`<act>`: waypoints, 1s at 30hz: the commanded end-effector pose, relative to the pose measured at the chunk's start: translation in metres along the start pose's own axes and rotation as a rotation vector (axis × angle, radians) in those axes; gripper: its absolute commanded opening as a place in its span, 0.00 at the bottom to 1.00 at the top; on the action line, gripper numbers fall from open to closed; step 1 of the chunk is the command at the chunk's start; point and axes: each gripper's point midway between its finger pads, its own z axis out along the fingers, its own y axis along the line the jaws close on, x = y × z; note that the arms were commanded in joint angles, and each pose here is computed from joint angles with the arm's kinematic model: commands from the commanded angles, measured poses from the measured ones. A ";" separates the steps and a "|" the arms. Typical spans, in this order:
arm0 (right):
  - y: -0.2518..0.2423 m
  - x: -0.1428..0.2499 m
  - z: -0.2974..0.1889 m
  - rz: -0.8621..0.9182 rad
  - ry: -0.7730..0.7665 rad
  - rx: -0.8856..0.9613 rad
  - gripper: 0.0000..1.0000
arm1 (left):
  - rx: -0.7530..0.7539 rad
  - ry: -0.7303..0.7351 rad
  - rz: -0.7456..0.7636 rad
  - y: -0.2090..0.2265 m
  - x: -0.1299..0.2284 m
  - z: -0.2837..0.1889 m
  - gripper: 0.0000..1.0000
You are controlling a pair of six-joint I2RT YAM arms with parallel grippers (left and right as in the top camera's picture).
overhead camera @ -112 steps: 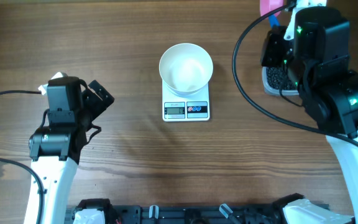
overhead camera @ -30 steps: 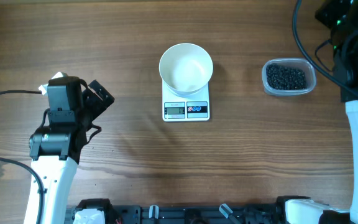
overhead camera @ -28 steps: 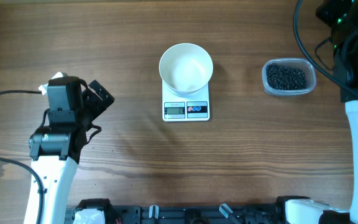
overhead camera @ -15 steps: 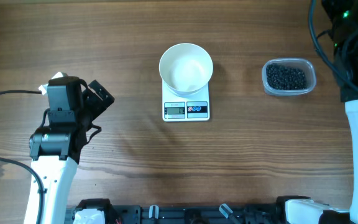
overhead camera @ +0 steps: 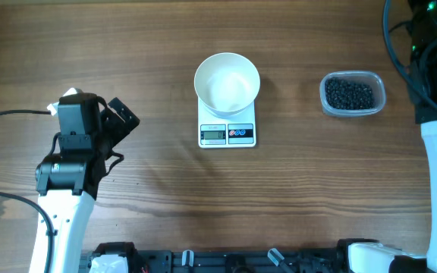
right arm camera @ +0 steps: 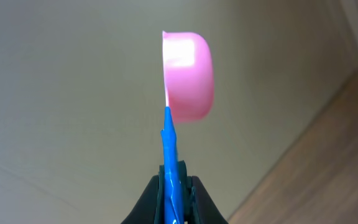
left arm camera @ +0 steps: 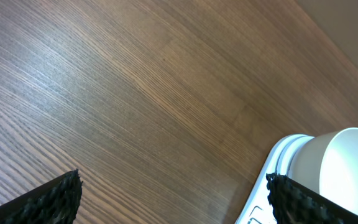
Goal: Scoop item into bowl and weigh 150g on scale
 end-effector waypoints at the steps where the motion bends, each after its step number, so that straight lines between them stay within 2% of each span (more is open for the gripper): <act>1: -0.001 -0.016 0.003 -0.229 -0.073 0.020 0.04 | -0.012 -0.007 -0.016 0.002 -0.002 0.000 1.00; 5: 0.005 -0.031 0.005 -0.380 -0.113 -0.019 0.04 | -0.012 -0.007 -0.016 0.002 -0.002 0.000 1.00; 9: 0.009 -0.032 0.008 -0.532 -0.088 -0.090 0.04 | -0.012 -0.007 -0.016 0.002 -0.002 0.000 1.00; 13: 0.010 -0.036 0.009 -0.533 -0.068 -0.157 0.04 | -0.012 -0.007 -0.016 0.002 -0.002 0.000 1.00; 20: 0.027 -0.069 0.007 -0.486 -0.210 -0.222 0.04 | -0.012 -0.007 -0.016 0.002 -0.002 0.000 1.00; 22: 0.037 -0.068 0.008 -0.515 -0.223 -0.275 0.04 | -0.012 -0.007 -0.016 0.002 -0.002 0.000 1.00; 26: 0.041 -0.054 0.014 -0.489 -0.170 -0.322 0.04 | -0.012 -0.007 -0.016 0.002 -0.002 0.000 1.00; 30: 0.030 -0.034 0.019 -0.379 -0.055 -0.309 0.04 | -0.012 -0.007 -0.016 0.002 -0.002 0.000 1.00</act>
